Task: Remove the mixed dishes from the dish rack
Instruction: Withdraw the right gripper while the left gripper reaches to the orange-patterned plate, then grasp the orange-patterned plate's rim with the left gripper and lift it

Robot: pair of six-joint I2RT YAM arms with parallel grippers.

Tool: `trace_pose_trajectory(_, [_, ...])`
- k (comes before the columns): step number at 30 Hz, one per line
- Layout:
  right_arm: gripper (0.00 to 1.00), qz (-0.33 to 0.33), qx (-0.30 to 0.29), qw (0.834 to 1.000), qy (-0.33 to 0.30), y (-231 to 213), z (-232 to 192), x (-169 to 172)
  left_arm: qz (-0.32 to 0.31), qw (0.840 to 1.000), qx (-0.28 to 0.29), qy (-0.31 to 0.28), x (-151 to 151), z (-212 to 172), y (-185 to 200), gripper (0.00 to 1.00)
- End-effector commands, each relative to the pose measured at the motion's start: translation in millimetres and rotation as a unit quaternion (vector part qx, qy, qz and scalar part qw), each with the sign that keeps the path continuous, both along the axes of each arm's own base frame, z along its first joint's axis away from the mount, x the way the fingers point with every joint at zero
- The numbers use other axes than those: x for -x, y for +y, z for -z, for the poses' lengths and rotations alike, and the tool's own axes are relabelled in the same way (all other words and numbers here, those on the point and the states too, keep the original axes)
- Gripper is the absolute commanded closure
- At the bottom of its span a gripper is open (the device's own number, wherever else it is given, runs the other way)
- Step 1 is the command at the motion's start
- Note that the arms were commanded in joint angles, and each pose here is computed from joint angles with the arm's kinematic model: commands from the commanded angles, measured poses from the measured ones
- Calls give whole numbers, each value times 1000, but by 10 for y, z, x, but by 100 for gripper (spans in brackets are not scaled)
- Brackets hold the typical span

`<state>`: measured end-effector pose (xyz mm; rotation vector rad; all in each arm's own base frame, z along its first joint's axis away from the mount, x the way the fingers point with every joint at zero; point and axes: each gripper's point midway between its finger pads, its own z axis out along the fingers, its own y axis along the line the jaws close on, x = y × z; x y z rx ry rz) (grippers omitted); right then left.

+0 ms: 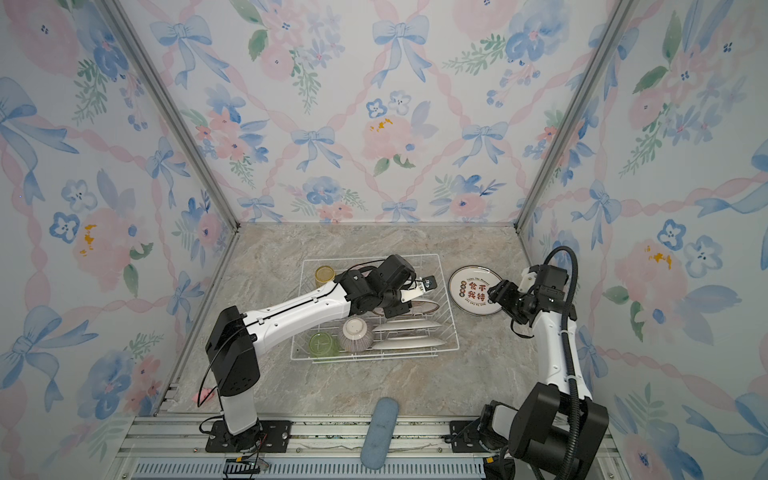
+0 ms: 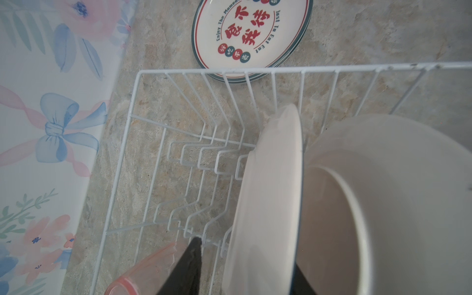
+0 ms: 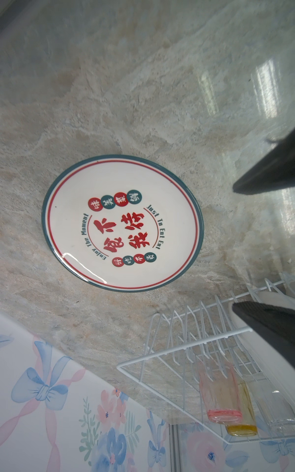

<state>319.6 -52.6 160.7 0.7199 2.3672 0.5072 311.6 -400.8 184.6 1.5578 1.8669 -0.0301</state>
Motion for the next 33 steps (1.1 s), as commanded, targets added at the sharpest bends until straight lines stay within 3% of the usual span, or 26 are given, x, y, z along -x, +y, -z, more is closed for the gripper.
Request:
trace_pose_trajectory(1, [30,-7,-1,1000,-7,22,-13,32,-1,1000,-13,-15,-103,0,9,63])
trace_pose_trajectory(10, [30,-6,-2,1000,-6,29,2,47,-9,998,-36,-46,-211,-43,60,72])
trace_pose_trajectory(17, [30,-8,-2,1000,-4,37,23,56,-10,998,-43,-50,-230,-20,75,71])
trace_pose_trajectory(20, [30,-6,-2,1000,-4,30,27,53,-6,998,-46,-49,-216,3,74,77])
trace_pose_trajectory(28, [30,-4,-2,1000,-4,26,34,55,4,997,-51,-50,-194,17,77,81])
trace_pose_trajectory(31, [30,-2,-1,1000,-3,21,38,59,5,997,-55,-49,-188,46,86,88])
trace_pose_trajectory(32, [30,-2,0,1000,-2,20,44,63,5,997,-56,-48,-189,57,90,100])
trace_pose_trajectory(33, [30,-1,0,1000,-2,16,43,64,5,997,-58,-48,-188,67,95,100])
